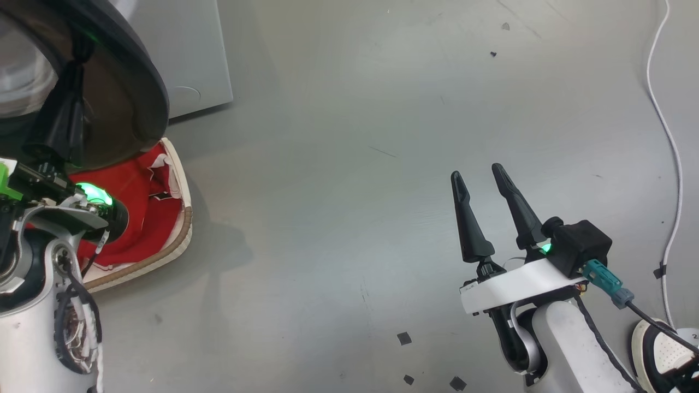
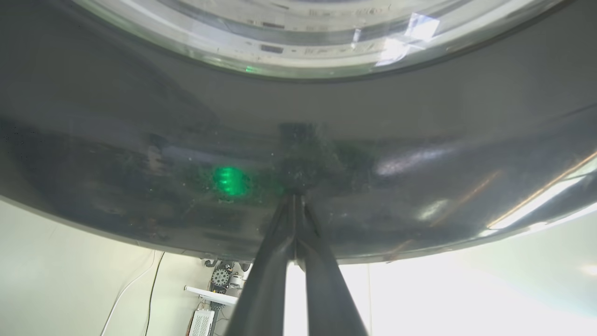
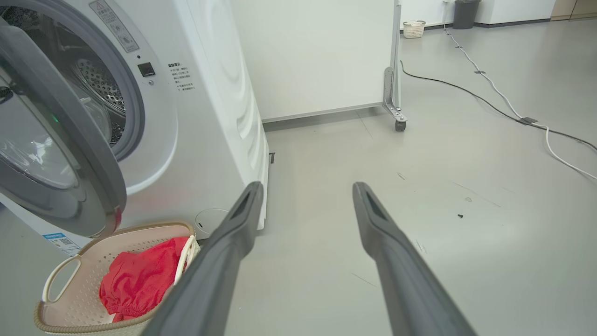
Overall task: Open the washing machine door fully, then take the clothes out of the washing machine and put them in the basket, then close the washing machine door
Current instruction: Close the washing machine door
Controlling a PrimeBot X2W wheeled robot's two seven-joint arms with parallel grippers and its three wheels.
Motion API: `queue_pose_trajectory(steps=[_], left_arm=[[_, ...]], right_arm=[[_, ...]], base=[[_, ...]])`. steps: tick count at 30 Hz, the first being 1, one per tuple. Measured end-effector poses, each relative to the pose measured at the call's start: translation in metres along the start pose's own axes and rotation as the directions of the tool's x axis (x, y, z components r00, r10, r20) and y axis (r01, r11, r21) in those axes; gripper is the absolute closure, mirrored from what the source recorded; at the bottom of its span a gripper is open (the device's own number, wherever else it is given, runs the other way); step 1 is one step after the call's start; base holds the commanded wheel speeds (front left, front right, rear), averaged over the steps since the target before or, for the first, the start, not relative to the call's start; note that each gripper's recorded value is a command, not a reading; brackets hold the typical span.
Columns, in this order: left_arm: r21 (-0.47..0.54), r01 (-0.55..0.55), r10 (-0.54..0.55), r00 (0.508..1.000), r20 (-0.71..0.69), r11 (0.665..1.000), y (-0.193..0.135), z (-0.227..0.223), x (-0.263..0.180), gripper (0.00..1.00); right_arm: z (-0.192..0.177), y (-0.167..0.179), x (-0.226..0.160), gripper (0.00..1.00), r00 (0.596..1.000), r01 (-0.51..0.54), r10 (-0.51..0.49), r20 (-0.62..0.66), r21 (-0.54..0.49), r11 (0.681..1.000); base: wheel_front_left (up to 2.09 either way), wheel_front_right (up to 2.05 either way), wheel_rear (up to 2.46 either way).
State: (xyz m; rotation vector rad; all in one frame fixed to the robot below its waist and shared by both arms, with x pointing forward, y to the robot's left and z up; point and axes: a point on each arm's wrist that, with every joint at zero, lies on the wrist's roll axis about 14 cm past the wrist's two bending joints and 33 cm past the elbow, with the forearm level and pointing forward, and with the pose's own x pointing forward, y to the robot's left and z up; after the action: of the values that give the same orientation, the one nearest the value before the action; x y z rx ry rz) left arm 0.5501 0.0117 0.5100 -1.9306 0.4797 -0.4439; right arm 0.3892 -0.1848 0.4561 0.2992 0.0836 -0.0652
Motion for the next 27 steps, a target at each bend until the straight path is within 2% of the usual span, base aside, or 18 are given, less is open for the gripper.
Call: queue_pose_trajectory(steps=[8,19,24,27], left_arm=[[-0.021,-0.02,0.019,1.0,-0.024,1.0,0.006,-0.009,0.01,1.0],[0.008,-0.064,0.065,0.994,-0.09,0.998,0.008,-0.024,-0.008,1.0],[0.067,-0.106,0.114,0.985,-0.128,0.992,0.018,-0.033,-0.032,1.0],[0.153,-0.139,0.158,0.98,-0.12,0.978,0.025,-0.029,-0.05,1.0]], right_arm=[[0.005,-0.006,0.002,0.0,1.0,0.026,-0.026,0.017,-0.002,1.0],[0.013,0.01,0.011,0.0,0.998,-0.033,0.033,0.05,-0.009,0.999],[0.014,0.022,0.016,0.0,0.995,-0.077,0.078,0.057,-0.021,0.997],[0.013,0.031,0.018,0.0,0.992,-0.108,0.109,0.055,-0.02,0.994]], base=[[0.0,0.0,0.0],[0.0,0.0,0.0],[0.0,0.0,0.0],[0.0,0.0,0.0]])
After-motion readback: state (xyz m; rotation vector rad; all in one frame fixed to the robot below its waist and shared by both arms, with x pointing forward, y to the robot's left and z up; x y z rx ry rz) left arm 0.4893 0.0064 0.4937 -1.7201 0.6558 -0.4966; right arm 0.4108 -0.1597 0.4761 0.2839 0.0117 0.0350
